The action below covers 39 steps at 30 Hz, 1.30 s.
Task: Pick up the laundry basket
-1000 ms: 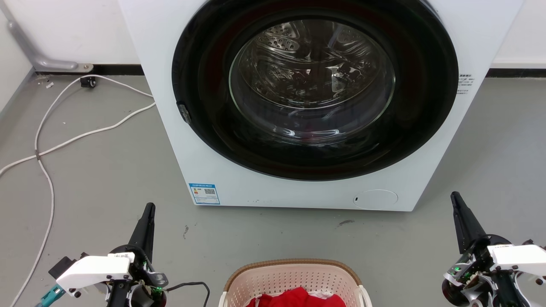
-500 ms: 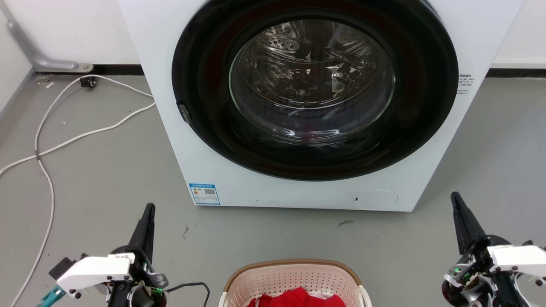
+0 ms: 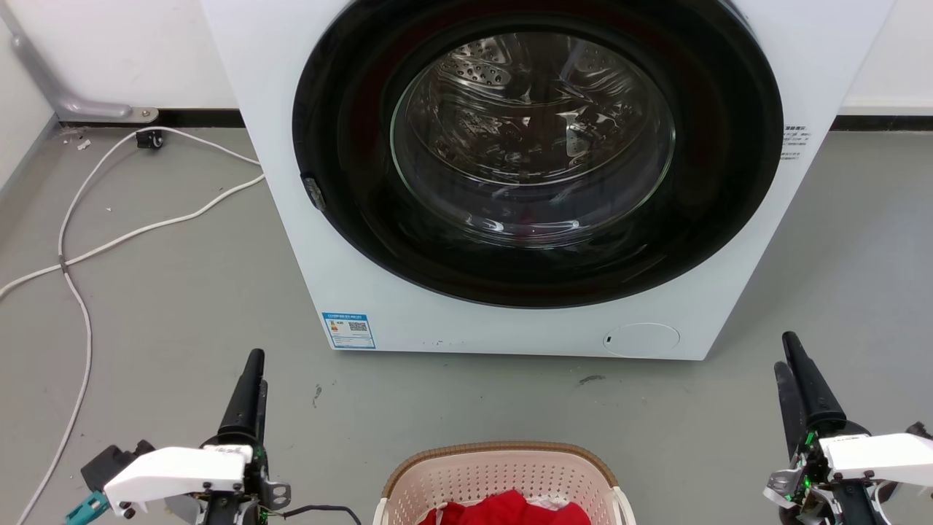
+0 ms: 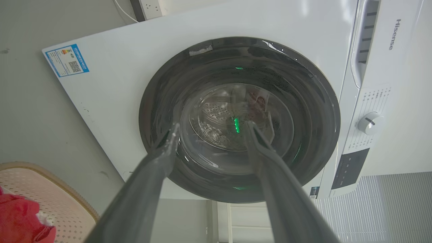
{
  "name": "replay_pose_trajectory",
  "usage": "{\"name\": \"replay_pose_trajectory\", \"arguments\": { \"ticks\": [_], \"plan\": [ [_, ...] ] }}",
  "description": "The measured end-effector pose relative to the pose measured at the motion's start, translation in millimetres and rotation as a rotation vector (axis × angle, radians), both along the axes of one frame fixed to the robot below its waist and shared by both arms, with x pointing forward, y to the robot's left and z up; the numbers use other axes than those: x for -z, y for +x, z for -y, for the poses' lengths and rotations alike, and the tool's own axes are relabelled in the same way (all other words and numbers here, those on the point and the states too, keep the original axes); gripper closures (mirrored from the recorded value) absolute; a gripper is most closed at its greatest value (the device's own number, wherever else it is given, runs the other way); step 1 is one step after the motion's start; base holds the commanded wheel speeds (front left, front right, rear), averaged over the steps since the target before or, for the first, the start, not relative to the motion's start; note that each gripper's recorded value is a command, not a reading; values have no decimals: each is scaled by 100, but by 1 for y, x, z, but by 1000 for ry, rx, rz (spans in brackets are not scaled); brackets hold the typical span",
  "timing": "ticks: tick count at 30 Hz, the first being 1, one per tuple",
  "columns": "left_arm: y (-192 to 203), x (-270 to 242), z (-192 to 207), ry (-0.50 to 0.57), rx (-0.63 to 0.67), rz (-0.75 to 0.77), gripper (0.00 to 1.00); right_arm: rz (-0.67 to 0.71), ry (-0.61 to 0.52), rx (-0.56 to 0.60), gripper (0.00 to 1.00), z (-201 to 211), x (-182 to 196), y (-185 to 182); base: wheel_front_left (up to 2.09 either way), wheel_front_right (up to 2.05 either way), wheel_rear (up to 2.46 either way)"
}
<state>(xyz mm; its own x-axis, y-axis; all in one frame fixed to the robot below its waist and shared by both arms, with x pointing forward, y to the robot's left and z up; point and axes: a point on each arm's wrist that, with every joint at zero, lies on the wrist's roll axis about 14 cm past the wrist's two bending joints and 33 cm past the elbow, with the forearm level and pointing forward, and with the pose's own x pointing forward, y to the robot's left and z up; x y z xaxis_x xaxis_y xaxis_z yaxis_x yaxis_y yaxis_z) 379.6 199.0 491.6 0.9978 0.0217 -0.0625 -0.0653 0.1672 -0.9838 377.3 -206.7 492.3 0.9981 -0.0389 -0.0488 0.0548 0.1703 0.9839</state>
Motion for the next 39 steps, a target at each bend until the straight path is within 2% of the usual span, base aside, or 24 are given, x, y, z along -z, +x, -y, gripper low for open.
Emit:
{"name": "replay_pose_trajectory", "arguments": {
  "ticks": [11,26,39],
  "plan": [
    [1,-3,16,267,41,-19,0,31,-293,-24,0,-8,-13,-2,0,0,0],
    [-1,-7,20,502,36,-11,0,24,-567,-30,0,-10,-11,-9,0,0,0],
    [-6,-12,20,661,20,10,0,58,-758,-30,0,-14,-19,-13,0,0,0]
  ]
}}
